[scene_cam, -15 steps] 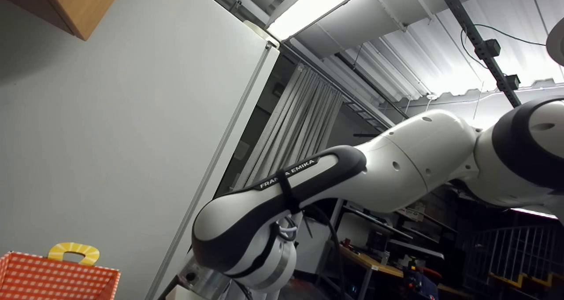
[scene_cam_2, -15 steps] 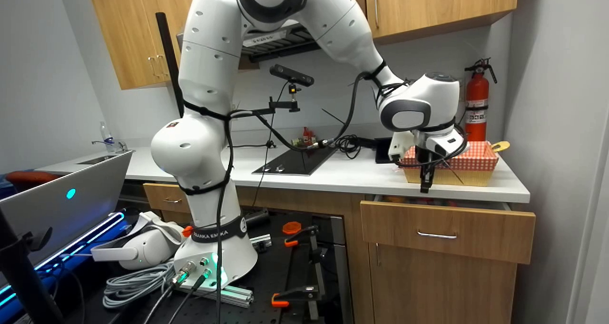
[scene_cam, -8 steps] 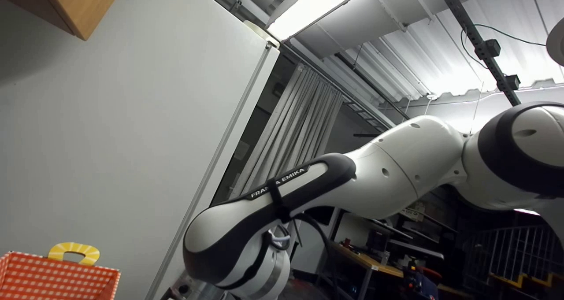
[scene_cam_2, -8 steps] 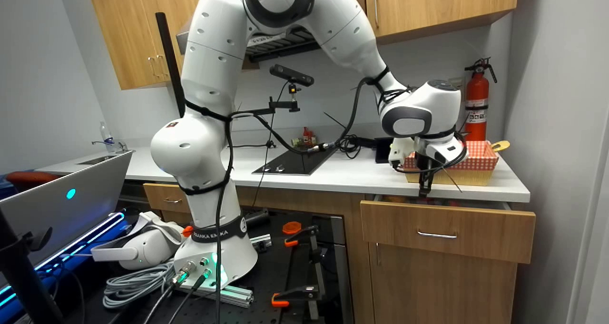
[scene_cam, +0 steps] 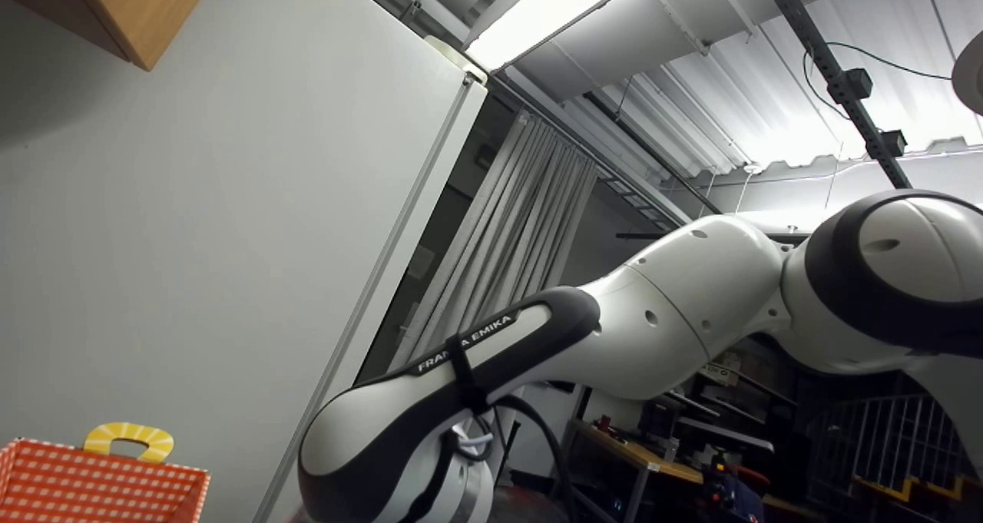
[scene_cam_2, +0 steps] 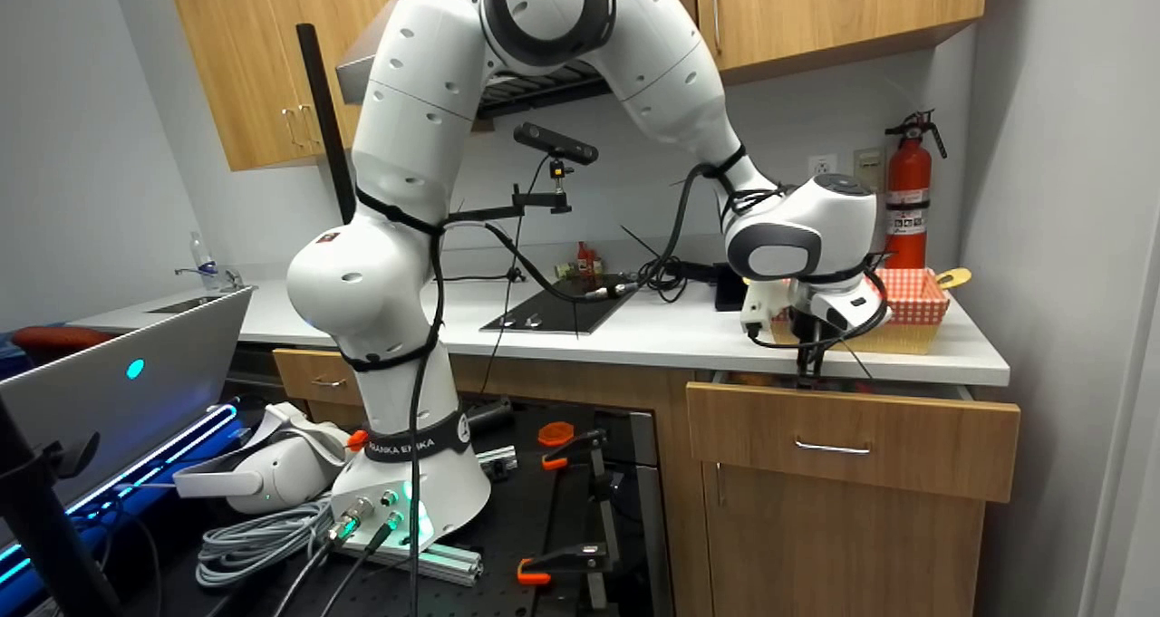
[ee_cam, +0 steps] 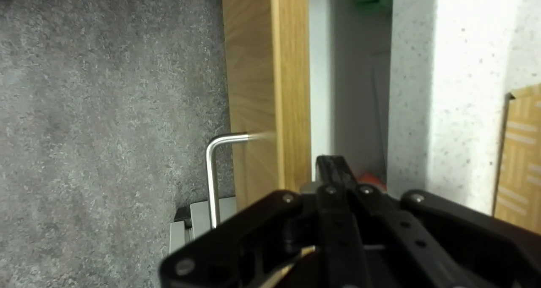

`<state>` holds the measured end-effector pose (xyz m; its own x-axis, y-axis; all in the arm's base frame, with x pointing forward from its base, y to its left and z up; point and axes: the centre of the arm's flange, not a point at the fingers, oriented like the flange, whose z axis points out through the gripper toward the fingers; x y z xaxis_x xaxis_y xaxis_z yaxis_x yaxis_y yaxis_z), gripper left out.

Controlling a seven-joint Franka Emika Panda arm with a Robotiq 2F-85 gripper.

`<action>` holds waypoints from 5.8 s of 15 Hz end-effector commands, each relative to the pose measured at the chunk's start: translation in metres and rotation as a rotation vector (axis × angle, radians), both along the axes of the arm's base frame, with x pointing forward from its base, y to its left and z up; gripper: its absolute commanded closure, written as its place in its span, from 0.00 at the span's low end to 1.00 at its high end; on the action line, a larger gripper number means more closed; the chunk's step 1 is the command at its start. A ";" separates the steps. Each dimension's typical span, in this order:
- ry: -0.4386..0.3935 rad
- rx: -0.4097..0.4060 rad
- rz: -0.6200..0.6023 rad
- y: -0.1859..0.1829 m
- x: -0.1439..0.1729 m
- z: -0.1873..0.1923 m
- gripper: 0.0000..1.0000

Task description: Open the drawer on the right

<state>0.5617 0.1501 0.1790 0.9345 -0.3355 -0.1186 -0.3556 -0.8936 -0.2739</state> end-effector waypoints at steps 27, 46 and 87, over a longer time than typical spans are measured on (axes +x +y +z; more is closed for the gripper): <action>-0.047 -0.225 0.077 -0.147 -0.016 -0.008 1.00; -0.003 -0.390 0.044 -0.263 -0.049 -0.028 1.00; -0.089 -0.328 -0.090 -0.343 -0.045 0.030 1.00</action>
<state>0.5086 -0.1978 0.1823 0.8922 -0.4497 0.0430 -0.4515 -0.8906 0.0547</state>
